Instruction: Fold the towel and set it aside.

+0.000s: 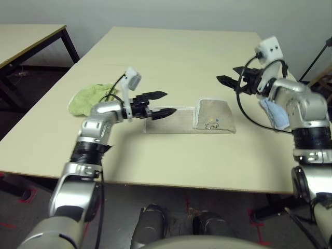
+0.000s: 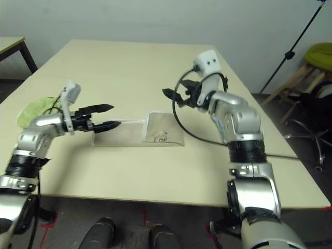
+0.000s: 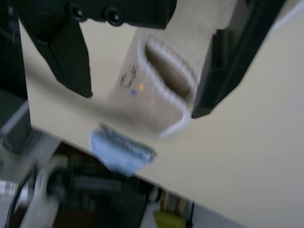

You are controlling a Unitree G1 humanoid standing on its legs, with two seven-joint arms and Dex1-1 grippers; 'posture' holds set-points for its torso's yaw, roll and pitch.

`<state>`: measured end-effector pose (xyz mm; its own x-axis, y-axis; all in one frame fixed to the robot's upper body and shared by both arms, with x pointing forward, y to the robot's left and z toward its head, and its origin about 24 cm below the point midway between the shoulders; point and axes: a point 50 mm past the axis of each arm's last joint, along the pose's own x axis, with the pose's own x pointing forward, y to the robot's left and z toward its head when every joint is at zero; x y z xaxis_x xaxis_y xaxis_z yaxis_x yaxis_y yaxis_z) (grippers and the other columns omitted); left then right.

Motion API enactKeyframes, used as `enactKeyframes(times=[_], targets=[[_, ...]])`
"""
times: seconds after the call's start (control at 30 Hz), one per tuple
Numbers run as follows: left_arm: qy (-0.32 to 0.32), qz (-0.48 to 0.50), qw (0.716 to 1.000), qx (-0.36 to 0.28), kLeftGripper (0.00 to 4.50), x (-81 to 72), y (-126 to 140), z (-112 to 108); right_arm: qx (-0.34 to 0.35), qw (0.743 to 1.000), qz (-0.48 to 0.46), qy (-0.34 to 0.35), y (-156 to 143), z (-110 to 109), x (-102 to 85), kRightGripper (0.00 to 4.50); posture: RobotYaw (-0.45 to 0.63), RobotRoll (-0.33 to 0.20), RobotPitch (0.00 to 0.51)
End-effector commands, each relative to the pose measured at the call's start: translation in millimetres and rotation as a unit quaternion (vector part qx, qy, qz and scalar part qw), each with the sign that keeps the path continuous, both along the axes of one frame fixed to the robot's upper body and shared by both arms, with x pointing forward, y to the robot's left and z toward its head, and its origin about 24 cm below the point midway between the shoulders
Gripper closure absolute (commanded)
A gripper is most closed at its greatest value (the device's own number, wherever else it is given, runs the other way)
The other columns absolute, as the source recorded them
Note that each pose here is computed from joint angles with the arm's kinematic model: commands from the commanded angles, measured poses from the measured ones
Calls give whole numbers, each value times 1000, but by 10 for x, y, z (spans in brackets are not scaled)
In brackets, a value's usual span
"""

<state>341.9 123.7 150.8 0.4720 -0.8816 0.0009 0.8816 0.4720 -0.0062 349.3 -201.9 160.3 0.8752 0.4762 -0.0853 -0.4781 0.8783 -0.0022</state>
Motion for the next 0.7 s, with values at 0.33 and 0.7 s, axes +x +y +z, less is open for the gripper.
enactKeyframes(times=[0.33, 0.7], targets=[[-34, -11, 996, 84, 4490, 51, -736, -314, 21, 997, -67, -19, -17, -348, -202, 4101, 44, 0, 44], [13, 27, 983, 182, 4500, 162, -814, -775, -11, 993, -42, 107, 125, -909, -285, 4484, 1, 0, 40]])
